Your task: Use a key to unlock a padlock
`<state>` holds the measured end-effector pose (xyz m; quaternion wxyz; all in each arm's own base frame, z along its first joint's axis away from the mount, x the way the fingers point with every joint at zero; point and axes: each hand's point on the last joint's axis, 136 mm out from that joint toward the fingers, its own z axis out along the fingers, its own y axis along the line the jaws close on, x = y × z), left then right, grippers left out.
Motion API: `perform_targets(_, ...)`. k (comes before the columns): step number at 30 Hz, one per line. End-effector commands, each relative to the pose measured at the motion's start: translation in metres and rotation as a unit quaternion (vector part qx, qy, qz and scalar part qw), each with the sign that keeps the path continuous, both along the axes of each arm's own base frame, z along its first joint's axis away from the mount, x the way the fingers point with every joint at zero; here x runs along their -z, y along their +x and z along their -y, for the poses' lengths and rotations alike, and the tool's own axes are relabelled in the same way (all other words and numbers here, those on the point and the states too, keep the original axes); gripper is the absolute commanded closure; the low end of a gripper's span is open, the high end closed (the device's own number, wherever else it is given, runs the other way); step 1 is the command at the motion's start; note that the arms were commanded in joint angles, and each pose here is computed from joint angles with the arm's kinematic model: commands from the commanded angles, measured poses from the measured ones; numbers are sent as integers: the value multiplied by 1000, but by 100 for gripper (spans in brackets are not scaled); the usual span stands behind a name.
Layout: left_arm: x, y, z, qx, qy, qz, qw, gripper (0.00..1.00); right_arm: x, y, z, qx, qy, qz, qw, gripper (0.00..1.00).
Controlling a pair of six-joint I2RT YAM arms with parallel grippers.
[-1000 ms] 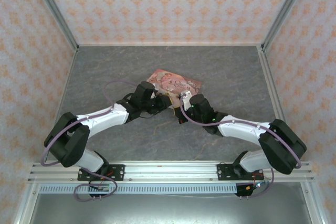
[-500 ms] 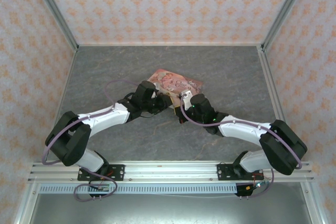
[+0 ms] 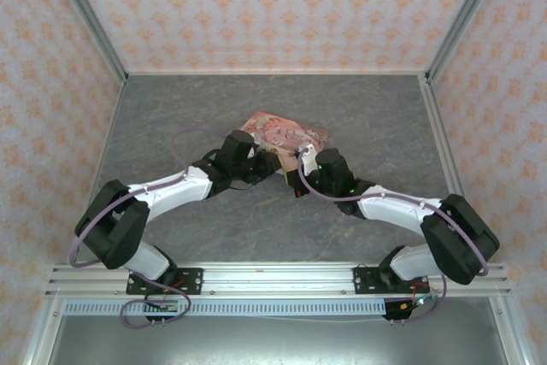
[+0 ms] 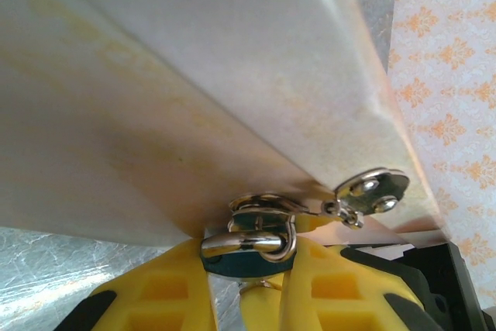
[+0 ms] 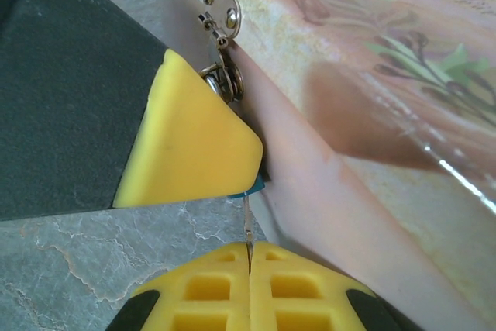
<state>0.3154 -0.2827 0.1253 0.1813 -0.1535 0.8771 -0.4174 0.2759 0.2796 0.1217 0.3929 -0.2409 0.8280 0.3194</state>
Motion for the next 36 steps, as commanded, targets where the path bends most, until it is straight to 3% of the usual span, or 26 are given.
perform_targets(1, -12, -17, 26, 53, -35, -10, 998, 87, -57, 13, -23, -29, 84, 76, 993, 100)
perform_targets(16, -18, -18, 30, 57, -52, -15, 997, 87, -58, 15, -24, -53, 103, 76, 990, 100)
perform_targets(36, -14, -22, 29, 61, -38, -32, 997, 88, -67, 24, -26, -60, 78, 116, 988, 100)
